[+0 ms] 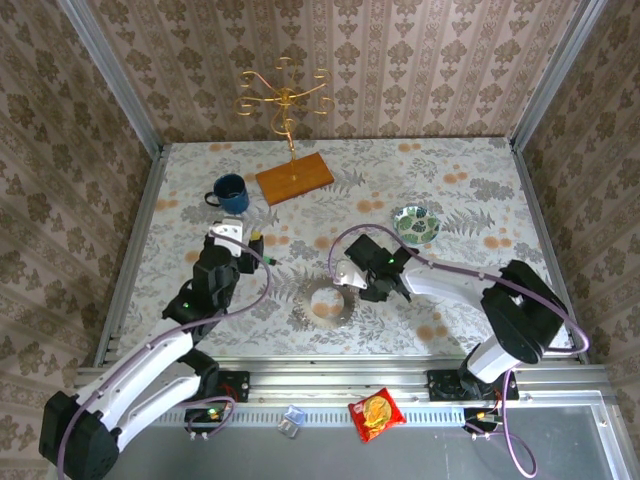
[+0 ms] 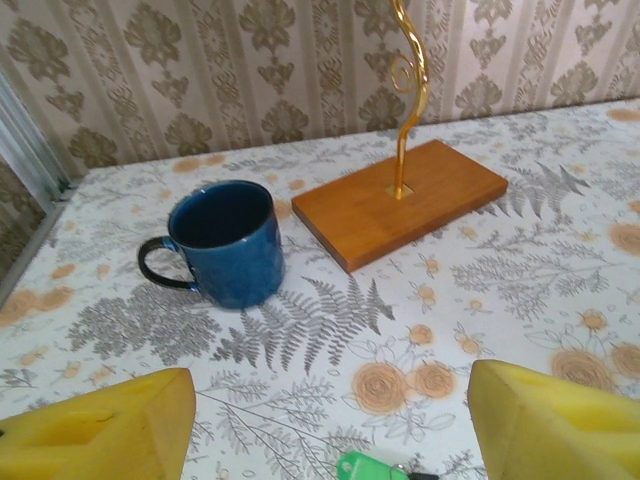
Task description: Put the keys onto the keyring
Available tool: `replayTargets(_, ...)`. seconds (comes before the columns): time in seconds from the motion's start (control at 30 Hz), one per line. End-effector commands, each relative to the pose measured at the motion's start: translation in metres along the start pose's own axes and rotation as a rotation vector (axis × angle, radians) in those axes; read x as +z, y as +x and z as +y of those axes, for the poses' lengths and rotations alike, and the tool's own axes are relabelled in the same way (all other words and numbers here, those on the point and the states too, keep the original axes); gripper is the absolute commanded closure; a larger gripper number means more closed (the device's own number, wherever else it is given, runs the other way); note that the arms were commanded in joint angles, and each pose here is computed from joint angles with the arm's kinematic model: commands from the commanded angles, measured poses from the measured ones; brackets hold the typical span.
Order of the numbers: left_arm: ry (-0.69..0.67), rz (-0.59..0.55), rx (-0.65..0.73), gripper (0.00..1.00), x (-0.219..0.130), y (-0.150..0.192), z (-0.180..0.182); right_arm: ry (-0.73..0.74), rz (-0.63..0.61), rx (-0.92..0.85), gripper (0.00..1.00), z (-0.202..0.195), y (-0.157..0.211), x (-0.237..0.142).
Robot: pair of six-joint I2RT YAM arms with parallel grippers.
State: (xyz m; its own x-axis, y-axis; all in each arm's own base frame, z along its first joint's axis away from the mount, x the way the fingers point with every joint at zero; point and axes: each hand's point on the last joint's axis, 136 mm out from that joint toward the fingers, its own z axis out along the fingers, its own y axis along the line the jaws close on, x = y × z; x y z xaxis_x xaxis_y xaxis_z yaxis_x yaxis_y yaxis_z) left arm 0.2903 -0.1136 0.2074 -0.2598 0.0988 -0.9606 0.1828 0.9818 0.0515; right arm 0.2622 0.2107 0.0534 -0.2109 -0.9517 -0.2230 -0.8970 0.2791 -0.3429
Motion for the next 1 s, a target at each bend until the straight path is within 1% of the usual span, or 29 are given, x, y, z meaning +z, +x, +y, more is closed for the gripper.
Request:
replayTargets(0.0,0.054,0.029,-0.044,0.27,0.004,-0.001,-0.01,-0.042,-0.148,0.224,0.58,-0.005,-0.029,-0.037)
replayTargets(0.13,0.068,0.051,-0.106,0.27,0.011,0.005,-0.015,-0.153,-0.26,0.499,0.59,0.012,-0.049,-0.06)
replayTargets(0.2,0.073,0.076,-0.151,0.26,0.014,0.011,-0.017,-0.207,-0.284,0.623,0.6,0.026,-0.057,-0.067)
replayTargets(0.33,0.073,0.137,-0.213,0.26,0.021,0.026,-0.021,-0.236,-0.258,0.809,0.61,0.048,-0.059,-0.072)
replayTargets(0.47,0.068,0.179,-0.25,0.26,0.026,0.037,-0.023,-0.249,-0.151,0.959,0.64,0.067,-0.042,-0.061)
replayTargets(0.6,0.061,0.199,-0.271,0.26,0.029,0.044,-0.024,-0.303,-0.024,1.013,0.68,0.089,-0.026,-0.044)
replayTargets(0.63,0.062,0.2,-0.275,0.26,0.03,0.045,-0.024,-0.309,-0.02,1.02,0.69,0.09,-0.026,-0.043)
replayTargets(0.67,0.062,0.202,-0.278,0.26,0.031,0.046,-0.025,-0.312,0.024,1.028,0.7,0.094,-0.02,-0.034)
replayTargets(0.83,0.071,0.2,-0.31,0.26,0.035,0.053,-0.029,-0.327,0.057,1.067,0.71,0.098,-0.012,-0.013)
replayTargets(0.97,0.089,0.196,-0.349,0.26,0.041,0.059,-0.034,-0.345,0.053,1.072,0.71,0.1,-0.011,0.002)
